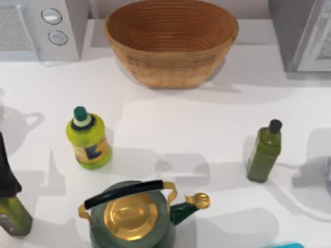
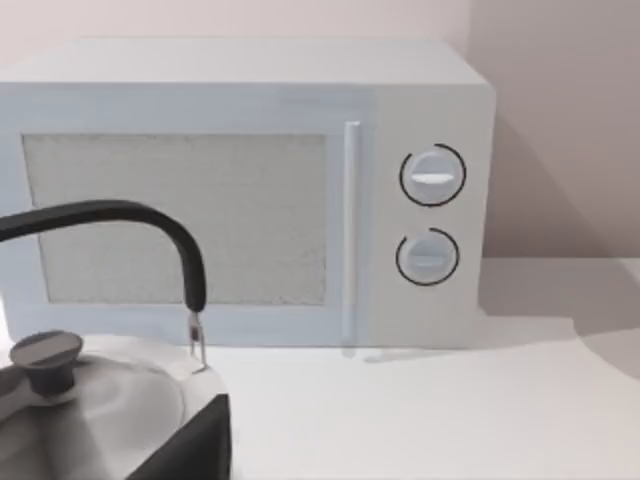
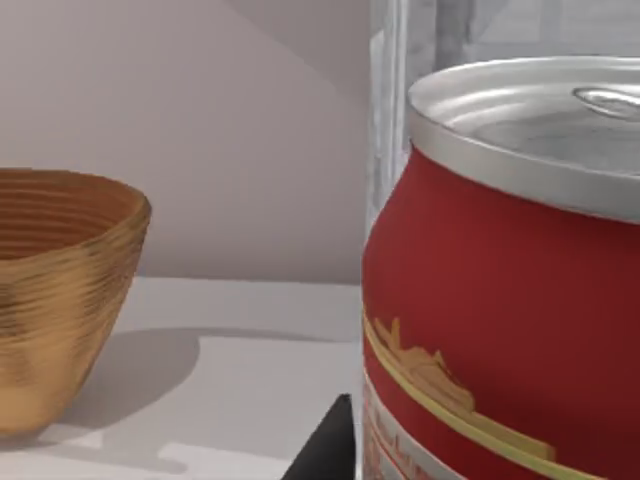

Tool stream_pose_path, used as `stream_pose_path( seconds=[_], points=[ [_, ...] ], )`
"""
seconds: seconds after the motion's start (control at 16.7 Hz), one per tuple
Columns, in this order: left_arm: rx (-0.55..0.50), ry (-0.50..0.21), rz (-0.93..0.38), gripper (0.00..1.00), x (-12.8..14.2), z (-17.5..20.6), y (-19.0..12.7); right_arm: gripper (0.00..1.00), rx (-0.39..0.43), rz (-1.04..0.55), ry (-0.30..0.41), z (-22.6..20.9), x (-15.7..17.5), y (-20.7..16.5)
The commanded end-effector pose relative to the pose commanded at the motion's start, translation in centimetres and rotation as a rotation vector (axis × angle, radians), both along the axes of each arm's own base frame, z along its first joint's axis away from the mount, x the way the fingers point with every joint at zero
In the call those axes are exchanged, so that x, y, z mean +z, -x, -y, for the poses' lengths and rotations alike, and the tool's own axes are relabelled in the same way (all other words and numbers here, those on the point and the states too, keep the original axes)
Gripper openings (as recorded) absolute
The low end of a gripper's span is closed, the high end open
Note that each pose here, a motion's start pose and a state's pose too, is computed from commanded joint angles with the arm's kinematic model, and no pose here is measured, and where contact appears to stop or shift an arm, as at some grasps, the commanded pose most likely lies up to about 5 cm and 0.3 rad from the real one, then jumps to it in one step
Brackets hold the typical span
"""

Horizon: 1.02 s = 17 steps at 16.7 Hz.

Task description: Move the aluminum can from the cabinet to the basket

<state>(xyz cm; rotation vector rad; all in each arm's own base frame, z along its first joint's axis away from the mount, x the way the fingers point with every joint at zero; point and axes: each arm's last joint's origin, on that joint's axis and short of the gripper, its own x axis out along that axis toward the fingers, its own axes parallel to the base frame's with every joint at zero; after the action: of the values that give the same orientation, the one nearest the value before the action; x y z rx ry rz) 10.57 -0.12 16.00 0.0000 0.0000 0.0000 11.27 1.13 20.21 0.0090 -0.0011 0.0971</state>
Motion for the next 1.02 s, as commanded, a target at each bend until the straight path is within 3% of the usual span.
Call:
stream_pose_path(
  seconds=[0.3,0.6,0.78,1.02],
  points=[
    [0.000,0.000,0.000,1.00,0.0,0.0,0.0,0.00,0.058,-0.011,0.003,-2.5,6.7,-4.2],
    [0.000,0.000,0.000,1.00,0.0,0.0,0.0,0.00,0.056,-0.018,0.014,-8.2,11.8,-12.8],
    [0.000,0.000,0.000,1.00,0.0,0.0,0.0,0.00,0.033,-0.022,0.020,-13.3,12.2,-18.6],
    [0.000,0.000,0.000,1.00,0.0,0.0,0.0,0.00,-0.013,-0.027,0.025,-21.1,9.6,-24.7]
  ],
)
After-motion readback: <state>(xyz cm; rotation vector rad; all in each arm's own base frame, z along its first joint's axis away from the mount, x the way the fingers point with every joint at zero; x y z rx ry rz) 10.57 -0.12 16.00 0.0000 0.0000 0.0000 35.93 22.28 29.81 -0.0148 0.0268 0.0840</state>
